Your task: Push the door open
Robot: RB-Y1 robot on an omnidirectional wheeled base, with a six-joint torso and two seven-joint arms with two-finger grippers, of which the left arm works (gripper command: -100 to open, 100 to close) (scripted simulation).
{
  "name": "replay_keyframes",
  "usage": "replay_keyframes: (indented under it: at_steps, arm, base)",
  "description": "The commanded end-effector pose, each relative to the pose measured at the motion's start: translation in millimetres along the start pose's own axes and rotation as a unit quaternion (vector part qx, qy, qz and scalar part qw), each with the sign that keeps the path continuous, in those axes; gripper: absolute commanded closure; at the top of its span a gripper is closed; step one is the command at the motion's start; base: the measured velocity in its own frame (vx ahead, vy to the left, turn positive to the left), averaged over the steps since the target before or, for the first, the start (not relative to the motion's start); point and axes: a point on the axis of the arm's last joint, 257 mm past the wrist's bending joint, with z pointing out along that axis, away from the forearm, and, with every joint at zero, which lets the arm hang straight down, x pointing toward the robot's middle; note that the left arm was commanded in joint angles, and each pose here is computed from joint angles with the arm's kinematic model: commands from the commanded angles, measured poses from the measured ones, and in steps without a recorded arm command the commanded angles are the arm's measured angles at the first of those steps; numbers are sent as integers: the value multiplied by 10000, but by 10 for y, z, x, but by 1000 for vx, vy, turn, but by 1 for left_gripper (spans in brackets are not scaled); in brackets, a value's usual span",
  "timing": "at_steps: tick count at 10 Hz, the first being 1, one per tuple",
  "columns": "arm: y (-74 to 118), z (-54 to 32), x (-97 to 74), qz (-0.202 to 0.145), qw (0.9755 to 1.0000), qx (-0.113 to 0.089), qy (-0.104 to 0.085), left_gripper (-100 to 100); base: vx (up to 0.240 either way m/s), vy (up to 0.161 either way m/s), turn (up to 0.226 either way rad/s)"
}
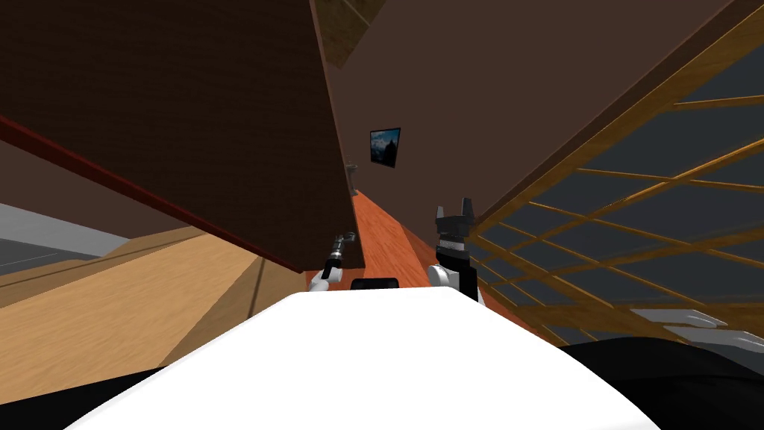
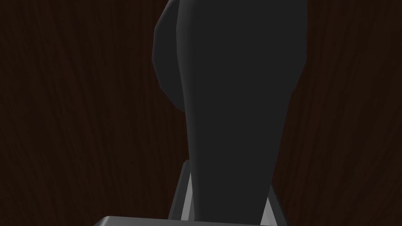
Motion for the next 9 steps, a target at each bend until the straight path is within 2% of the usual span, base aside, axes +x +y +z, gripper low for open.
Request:
replay_keyframes:
  at_steps: [1, 3, 4, 5, 6, 9]
  arm:
    - [-29, 30, 30, -52, 10000, 38, -35, 100]
    - [-22, 24, -8, -89, 9999, 32, -126, 100]
    - [-6, -2, -119, -38, 9998, 4, -179, 100]
    - [-6, -2, -119, -38, 9998, 4, -179, 100]
    - [-21, 17, -165, -9, 9998, 8, -219, 100]
    - [-15, 28, -160, 10, 9997, -17, -227, 100]
  base:
    - [160, -92, 50]
    - [157, -82, 55]
    - [72, -12, 42]
    - [-7, 17, 2]
    - [-129, 31, -112]
    - [-216, 61, -77]
